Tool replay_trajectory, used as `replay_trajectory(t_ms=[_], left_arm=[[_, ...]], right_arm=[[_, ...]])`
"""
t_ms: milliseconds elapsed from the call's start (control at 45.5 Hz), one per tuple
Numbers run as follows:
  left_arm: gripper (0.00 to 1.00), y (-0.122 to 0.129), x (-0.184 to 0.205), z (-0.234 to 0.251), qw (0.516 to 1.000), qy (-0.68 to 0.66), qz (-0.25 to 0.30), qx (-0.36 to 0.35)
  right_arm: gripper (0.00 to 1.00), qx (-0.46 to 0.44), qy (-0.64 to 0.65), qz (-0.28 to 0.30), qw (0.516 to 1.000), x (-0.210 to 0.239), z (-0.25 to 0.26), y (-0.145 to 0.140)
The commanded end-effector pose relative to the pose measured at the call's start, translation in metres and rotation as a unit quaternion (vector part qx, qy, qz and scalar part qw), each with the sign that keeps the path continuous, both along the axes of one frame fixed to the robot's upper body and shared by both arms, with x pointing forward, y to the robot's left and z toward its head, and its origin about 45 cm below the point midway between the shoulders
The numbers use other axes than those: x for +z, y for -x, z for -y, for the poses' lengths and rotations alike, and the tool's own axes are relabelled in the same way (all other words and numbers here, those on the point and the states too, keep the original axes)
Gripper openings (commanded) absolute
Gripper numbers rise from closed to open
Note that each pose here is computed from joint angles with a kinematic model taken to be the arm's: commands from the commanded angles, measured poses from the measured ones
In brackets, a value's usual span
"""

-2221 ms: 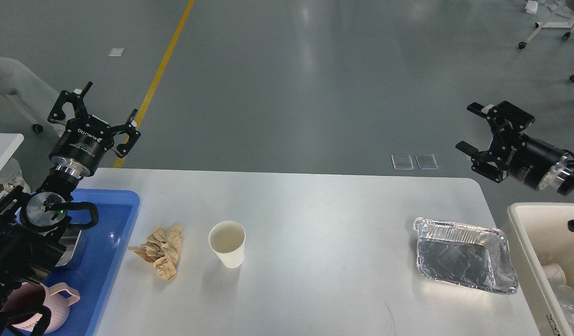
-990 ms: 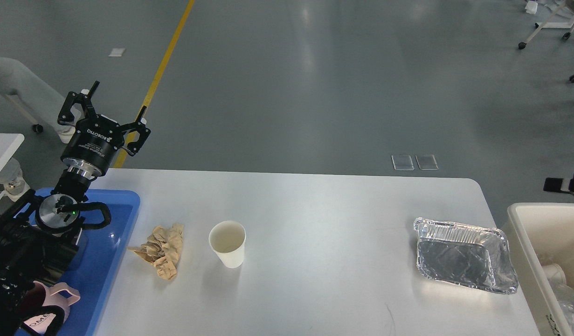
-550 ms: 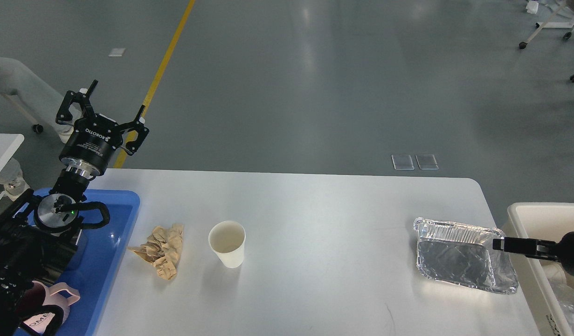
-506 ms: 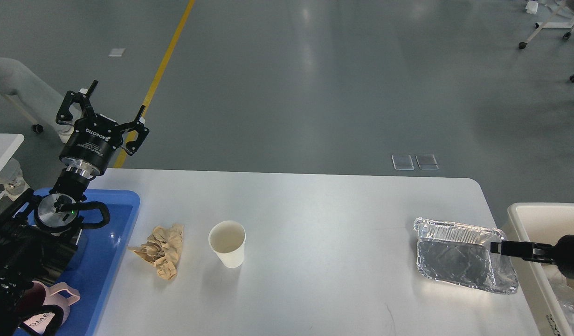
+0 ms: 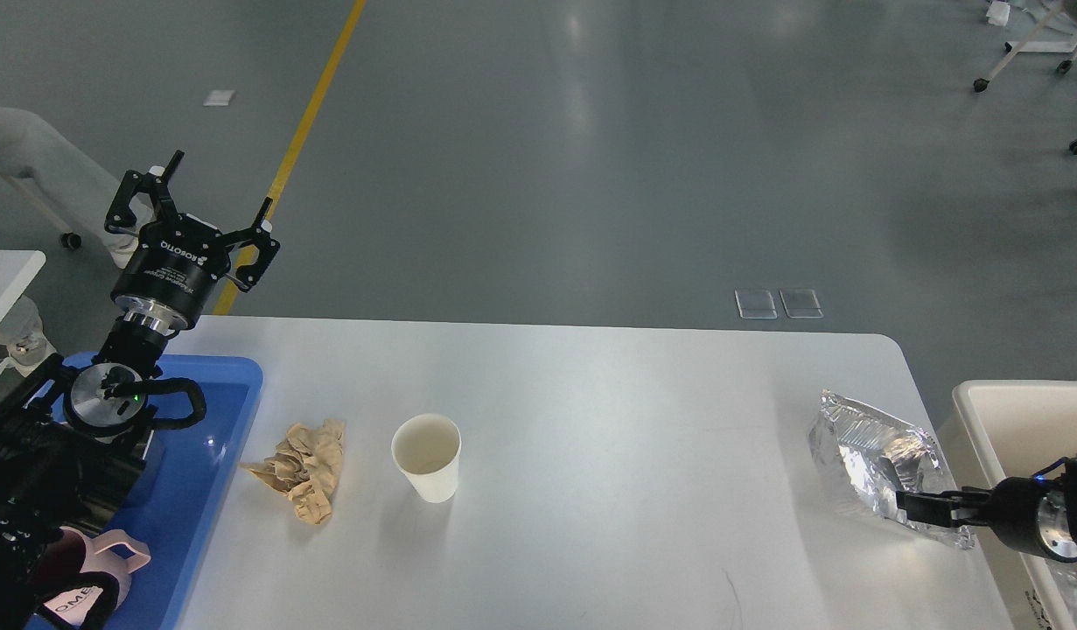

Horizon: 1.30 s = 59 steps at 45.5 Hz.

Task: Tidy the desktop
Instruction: 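Reach the right gripper to the foil tray edge and grasp it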

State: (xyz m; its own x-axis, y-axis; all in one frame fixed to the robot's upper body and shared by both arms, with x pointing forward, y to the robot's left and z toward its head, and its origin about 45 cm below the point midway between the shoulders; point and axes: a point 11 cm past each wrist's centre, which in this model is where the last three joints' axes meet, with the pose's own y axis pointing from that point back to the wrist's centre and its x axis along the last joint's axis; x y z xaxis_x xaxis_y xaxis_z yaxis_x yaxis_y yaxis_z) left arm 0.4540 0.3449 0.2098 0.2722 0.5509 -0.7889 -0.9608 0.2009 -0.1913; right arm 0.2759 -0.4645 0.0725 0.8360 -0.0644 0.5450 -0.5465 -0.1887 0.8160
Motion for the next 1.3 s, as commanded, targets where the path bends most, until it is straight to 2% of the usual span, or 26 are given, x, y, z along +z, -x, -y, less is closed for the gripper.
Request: replay_trajectory(t_ms=[0,352,550,660,748,858,1056,1276], left_arm=[[0.98,0.000,0.000,0.000,1.000,0.000,0.000,0.000],[0.98,0.000,0.001,-0.002,1.000,-0.002,0.001,0.001],[0.98,0.000,0.000,-0.001,1.000,-0.002,0.000,0.000],[0.98,0.000,0.000,0.000,1.000,-0.002,0.000,-0.002],[0.98,0.000,-0.001,0.001,1.000,-0.001,0.000,-0.002],[0.98,0.001,-0.001,0.001,1.000,-0.001,-0.001,-0.002],[0.98,0.001,-0.002,0.002,1.000,0.000,-0.001,-0.004],[0.98,0.000,-0.002,0.003,1.000,0.000,0.000,-0.004]], right_arm=[[0.90,0.001,0.005,0.004,1.000,-0.002,0.001,0.000],[0.89,0.002,-0.001,0.007,1.000,0.002,-0.001,-0.003],[0.60,-0.002,-0.005,0.010,1.000,0.002,-0.002,-0.005],[0.56,-0.006,-0.011,0.013,1.000,0.003,-0.002,-0.007],[0.38,-0.015,-0.019,0.012,1.000,0.003,-0.003,-0.007],[0.33,-0.032,-0.029,0.016,0.999,0.004,-0.003,-0.009],[0.06,-0.034,-0.038,0.013,0.999,0.002,-0.007,-0.009],[0.00,-0.033,-0.042,0.007,0.999,-0.001,-0.010,-0.005]])
